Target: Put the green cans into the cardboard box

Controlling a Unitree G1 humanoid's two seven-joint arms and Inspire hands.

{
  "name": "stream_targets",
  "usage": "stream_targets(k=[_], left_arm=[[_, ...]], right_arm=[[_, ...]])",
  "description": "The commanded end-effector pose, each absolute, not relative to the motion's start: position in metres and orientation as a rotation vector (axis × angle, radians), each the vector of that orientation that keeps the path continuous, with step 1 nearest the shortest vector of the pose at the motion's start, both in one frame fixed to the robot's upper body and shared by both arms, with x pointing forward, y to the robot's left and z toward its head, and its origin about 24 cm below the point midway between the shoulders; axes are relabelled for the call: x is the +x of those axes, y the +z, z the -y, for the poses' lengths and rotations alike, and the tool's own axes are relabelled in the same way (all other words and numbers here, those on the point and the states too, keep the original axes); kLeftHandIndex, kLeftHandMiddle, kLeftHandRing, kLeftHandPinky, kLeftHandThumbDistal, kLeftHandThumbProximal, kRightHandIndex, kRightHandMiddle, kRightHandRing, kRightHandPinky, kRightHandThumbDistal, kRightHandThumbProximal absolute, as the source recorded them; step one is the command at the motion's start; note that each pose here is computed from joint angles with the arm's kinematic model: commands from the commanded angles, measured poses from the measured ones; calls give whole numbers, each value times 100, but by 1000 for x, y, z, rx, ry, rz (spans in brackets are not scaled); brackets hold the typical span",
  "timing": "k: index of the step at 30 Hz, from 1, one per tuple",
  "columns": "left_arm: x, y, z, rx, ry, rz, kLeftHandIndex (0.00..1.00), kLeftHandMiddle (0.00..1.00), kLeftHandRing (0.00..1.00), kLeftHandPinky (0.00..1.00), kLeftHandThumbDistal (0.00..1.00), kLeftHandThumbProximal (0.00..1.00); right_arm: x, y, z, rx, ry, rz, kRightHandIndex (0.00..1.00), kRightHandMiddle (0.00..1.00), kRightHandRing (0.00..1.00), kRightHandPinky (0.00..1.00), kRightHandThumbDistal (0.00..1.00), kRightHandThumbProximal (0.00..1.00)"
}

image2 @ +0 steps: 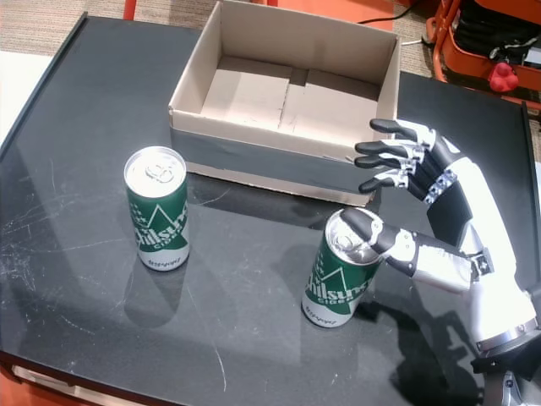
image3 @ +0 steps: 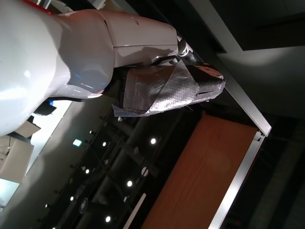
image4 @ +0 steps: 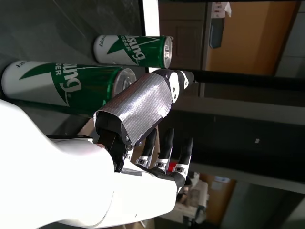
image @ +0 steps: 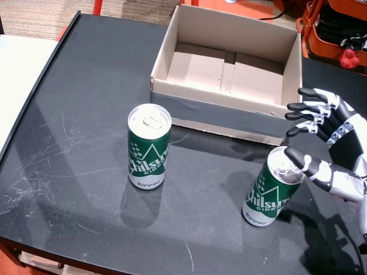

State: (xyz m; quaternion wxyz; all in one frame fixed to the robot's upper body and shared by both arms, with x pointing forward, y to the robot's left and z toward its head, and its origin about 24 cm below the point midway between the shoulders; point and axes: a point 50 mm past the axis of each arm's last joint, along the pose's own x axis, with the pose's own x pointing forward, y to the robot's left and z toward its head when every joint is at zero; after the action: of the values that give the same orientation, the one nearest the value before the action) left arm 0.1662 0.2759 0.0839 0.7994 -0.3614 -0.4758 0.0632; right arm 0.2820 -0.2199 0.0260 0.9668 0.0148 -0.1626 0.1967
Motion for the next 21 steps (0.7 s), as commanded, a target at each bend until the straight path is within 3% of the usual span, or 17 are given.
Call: stream_targets(k=[1, 21], left_arm=[[163, 80, -271, -798, 168, 1022, 88, 90, 99, 100, 3, 100], [163, 79, -267, -783, 182, 1011, 87, 90, 100, 100, 2, 100]], right_arm=[[281, 23, 222, 31, 402, 308, 47, 59, 61, 68, 100, 88], [282, 11, 212, -21, 497, 214, 45, 59, 61, 70, 100, 91]])
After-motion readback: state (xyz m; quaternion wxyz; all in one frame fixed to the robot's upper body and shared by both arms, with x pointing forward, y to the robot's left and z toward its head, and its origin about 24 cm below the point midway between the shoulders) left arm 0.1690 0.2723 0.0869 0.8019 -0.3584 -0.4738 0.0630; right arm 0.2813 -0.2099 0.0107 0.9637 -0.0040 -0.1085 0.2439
